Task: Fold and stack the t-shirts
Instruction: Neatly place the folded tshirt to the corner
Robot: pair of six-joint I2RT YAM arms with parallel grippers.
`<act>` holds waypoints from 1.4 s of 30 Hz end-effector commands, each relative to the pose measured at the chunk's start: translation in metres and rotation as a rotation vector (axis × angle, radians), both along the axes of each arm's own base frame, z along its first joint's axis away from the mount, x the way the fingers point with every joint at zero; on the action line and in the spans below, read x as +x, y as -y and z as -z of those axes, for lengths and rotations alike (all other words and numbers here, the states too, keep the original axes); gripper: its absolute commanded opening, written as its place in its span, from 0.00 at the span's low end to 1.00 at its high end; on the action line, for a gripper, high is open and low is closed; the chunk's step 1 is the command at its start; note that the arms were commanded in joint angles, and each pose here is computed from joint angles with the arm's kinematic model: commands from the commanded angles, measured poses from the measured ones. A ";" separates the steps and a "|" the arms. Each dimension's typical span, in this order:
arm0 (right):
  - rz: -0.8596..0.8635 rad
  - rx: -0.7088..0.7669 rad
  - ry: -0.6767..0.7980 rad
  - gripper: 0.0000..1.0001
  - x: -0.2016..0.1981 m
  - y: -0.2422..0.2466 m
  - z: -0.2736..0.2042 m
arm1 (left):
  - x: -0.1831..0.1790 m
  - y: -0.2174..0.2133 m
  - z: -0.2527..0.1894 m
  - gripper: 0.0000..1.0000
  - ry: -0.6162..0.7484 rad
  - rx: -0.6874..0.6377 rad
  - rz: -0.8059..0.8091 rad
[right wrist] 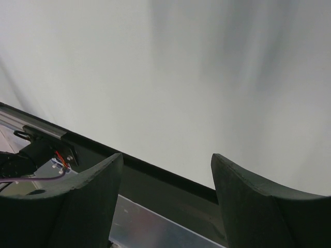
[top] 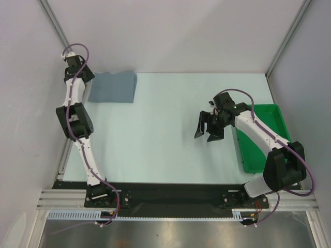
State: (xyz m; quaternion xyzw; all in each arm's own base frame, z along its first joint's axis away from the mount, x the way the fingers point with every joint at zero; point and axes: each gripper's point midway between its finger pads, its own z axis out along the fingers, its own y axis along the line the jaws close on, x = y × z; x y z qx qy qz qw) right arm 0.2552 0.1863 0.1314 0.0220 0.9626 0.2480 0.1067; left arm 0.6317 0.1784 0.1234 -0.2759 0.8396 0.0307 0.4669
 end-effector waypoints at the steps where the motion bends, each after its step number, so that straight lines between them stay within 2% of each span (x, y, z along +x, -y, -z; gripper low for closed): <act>1: 0.003 0.026 0.040 0.75 0.002 -0.001 -0.019 | -0.016 0.021 -0.109 0.57 0.172 0.005 0.026; 6: -0.017 0.021 0.050 0.76 0.009 -0.003 -0.025 | -0.054 0.088 -0.101 0.57 0.132 -0.131 0.159; 7: -0.016 0.018 0.068 0.76 0.012 -0.002 -0.030 | -0.068 0.106 -0.079 0.61 0.096 -0.167 0.182; 8: -0.019 0.017 0.088 0.76 0.016 -0.002 -0.031 | -0.080 0.119 -0.096 0.69 0.133 -0.195 0.209; 10: -0.007 0.021 0.113 0.77 0.021 0.000 -0.035 | -0.090 0.152 -0.104 0.76 0.192 -0.278 0.271; 11: 0.000 0.036 0.120 0.77 0.023 0.000 -0.032 | -0.107 0.180 -0.094 0.97 0.182 -0.313 0.329; 12: 0.017 0.079 0.102 0.78 0.023 -0.001 -0.033 | -0.113 0.202 -0.096 1.00 0.193 -0.347 0.394; 13: 0.030 0.107 0.093 0.78 0.024 -0.001 -0.031 | -0.124 0.232 -0.085 1.00 0.163 -0.362 0.448; 15: 0.091 0.175 0.081 0.79 0.025 0.001 -0.023 | -0.139 0.269 -0.092 1.00 0.172 -0.358 0.553; 16: 0.107 0.218 0.158 0.81 0.034 0.000 -0.035 | -0.152 0.295 -0.085 1.00 0.148 -0.369 0.607; 17: 0.139 0.243 0.190 0.94 0.037 0.002 -0.039 | -0.161 0.309 -0.085 1.00 0.151 -0.386 0.651; 18: 0.197 0.266 0.166 0.99 0.030 0.009 -0.025 | -0.170 0.323 -0.104 1.00 0.206 -0.399 0.712; 19: 0.210 0.313 0.247 1.00 0.029 0.010 -0.043 | -0.187 0.338 -0.091 1.00 0.179 -0.420 0.745; 20: 0.215 0.356 0.337 1.00 0.037 0.009 -0.053 | -0.198 0.343 -0.090 1.00 0.177 -0.437 0.760; 21: 0.239 0.351 0.335 1.00 0.030 0.013 -0.040 | -0.209 0.350 -0.119 1.00 0.271 -0.453 0.789; 22: 0.259 0.376 0.371 1.00 0.030 0.014 -0.045 | -0.226 0.355 -0.103 1.00 0.238 -0.480 0.793; 24: 0.253 0.414 0.450 1.00 0.019 0.015 -0.059 | -0.249 0.354 -0.111 1.00 0.270 -0.498 0.770; 25: 0.255 0.411 0.432 1.00 0.008 0.017 -0.042 | -0.276 0.351 -0.118 1.00 0.316 -0.490 0.768; 26: 0.248 0.447 0.496 1.00 0.002 0.018 -0.056 | -0.287 0.347 -0.121 1.00 0.348 -0.489 0.758; 28: 0.233 0.466 0.465 1.00 -0.019 0.018 -0.036 | -0.323 0.342 -0.123 1.00 0.394 -0.525 0.758; 30: 0.205 0.536 0.460 1.00 -0.043 0.014 -0.040 | -0.348 0.338 -0.110 1.00 0.350 -0.553 0.751; 31: 0.191 0.566 0.460 1.00 -0.053 0.011 -0.039 | -0.364 0.339 -0.089 1.00 0.314 -0.574 0.768; 32: 0.200 0.584 0.415 1.00 -0.066 0.010 -0.015 | -0.385 0.341 -0.102 1.00 0.389 -0.581 0.831; 33: 0.194 0.617 0.477 1.00 -0.074 0.011 -0.022 | -0.395 0.340 -0.100 1.00 0.419 -0.593 0.839; 34: 0.209 0.618 0.457 1.00 -0.081 0.013 -0.010 | -0.407 0.338 -0.071 1.00 0.391 -0.617 0.827; 35: 0.229 0.613 0.430 1.00 -0.088 0.015 0.009 | -0.424 0.335 -0.088 1.00 0.513 -0.621 0.856; 37: 0.240 0.656 0.451 1.00 -0.099 0.017 0.011 | -0.438 0.334 -0.060 1.00 0.504 -0.724 0.813; 39: 0.267 0.674 0.429 1.00 -0.105 0.018 0.025 | -0.453 0.330 -0.063 1.00 0.580 -0.783 0.803; 42: 0.294 0.615 0.334 0.99 -0.107 0.019 0.052 | -0.456 0.338 -0.031 1.00 0.457 -0.801 0.830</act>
